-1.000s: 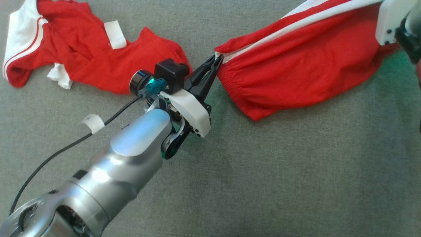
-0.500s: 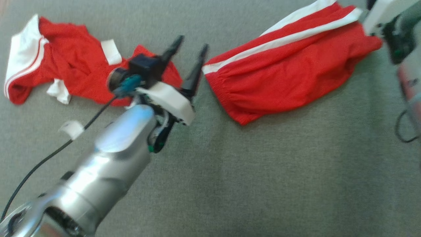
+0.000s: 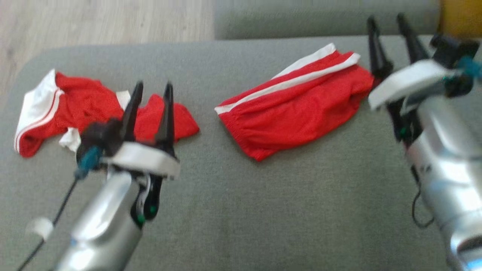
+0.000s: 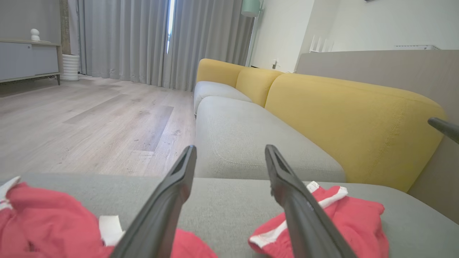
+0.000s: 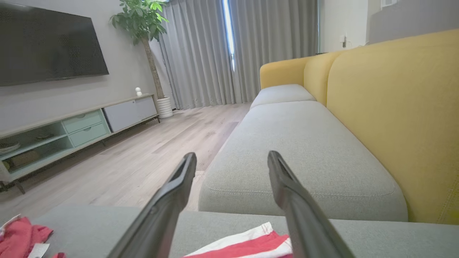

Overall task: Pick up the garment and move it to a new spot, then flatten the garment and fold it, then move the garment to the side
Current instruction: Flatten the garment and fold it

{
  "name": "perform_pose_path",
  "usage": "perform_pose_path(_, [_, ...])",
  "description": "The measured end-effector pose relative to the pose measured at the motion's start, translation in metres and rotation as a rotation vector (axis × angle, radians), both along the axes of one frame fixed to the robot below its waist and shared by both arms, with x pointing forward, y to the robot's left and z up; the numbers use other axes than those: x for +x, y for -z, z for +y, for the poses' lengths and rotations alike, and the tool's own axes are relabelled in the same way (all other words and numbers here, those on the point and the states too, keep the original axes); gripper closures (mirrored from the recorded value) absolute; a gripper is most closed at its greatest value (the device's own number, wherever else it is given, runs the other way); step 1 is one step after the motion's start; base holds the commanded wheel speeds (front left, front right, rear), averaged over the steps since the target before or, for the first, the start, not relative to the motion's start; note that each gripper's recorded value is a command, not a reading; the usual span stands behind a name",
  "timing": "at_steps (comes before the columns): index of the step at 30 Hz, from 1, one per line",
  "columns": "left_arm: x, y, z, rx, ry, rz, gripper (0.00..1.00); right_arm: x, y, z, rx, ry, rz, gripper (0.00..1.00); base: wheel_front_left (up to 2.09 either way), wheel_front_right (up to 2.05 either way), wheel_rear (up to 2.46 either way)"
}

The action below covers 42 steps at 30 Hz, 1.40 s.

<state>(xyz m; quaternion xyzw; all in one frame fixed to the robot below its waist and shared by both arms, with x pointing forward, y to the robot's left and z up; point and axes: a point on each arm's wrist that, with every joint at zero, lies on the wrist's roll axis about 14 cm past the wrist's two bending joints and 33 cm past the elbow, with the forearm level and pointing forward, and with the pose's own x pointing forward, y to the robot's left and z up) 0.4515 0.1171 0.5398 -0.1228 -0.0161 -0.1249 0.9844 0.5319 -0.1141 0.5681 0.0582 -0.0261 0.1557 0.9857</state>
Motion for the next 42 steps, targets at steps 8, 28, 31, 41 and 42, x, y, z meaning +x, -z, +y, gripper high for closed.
perform_pose_path(8, [-0.051, 0.026, -0.004, 0.035, 0.005, 0.034, 0.0, -0.073, 0.035, -0.008, 0.026, 0.043, 0.02, 0.0, 0.0, 0.0, 0.0])
perform_pose_path(28, [-0.092, 0.067, -0.007, 0.029, -0.005, 0.115, 0.0, -0.131, 0.092, -0.016, 0.031, 0.105, 0.154, 0.0, 0.0, 0.0, 0.0])
perform_pose_path(31, [-0.092, 0.069, -0.007, 0.026, -0.01, 0.116, 0.0, -0.128, 0.092, -0.013, 0.032, 0.097, 0.16, 0.0, 0.0, 0.0, 0.0])
perform_pose_path(41, [-0.067, 0.073, -0.002, 0.019, -0.014, 0.122, 0.0, -0.053, 0.097, -0.031, 0.131, 0.182, 0.302, 0.0, 0.0, 0.0, 0.0])
perform_pose_path(42, [-0.065, 0.074, -0.001, 0.019, -0.015, 0.124, 0.0, -0.043, 0.099, -0.032, 0.16, 0.195, 0.326, 0.0, 0.0, 0.0, 0.0])
